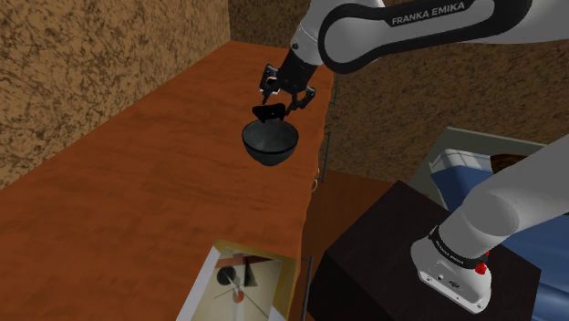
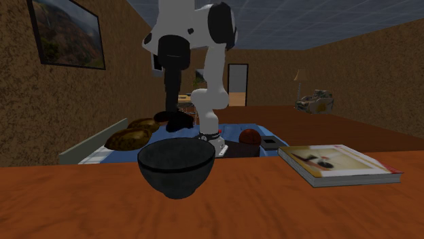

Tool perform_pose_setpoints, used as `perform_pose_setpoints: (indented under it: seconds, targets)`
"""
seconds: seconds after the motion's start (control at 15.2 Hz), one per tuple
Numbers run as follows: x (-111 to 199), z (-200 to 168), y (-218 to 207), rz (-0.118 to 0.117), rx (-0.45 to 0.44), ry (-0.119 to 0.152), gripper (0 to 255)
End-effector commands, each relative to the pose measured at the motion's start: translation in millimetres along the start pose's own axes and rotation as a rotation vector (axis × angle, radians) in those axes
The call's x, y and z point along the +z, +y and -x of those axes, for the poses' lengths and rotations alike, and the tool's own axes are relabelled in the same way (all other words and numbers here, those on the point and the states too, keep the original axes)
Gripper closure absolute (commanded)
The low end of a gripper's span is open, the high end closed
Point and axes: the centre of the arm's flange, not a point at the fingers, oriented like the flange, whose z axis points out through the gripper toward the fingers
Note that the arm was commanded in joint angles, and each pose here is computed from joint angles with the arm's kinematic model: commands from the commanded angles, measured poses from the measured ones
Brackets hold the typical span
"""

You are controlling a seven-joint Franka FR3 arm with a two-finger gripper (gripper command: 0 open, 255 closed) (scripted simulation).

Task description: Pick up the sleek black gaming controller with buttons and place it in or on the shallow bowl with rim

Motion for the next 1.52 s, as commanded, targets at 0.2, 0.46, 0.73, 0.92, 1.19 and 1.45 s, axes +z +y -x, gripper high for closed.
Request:
perform_pose_setpoints:
  seconds: [0.2,0.46,0.73,0.92,1.19,1.45]
  targets:
    - [23.5,2.8,10.7,0.0,0.0,0.0,255]
    - [42.8,4.8,18.9,0.0,0.0,0.0,255]
    - [56.4,6.3,24.6,0.0,0.0,0.0,255]
    - [56.4,6.3,24.6,0.0,0.0,0.0,255]
    - [56.4,6.3,24.6,0.0,0.0,0.0,0]
    - [56.4,6.3,24.6,0.0,0.0,0.0,0]
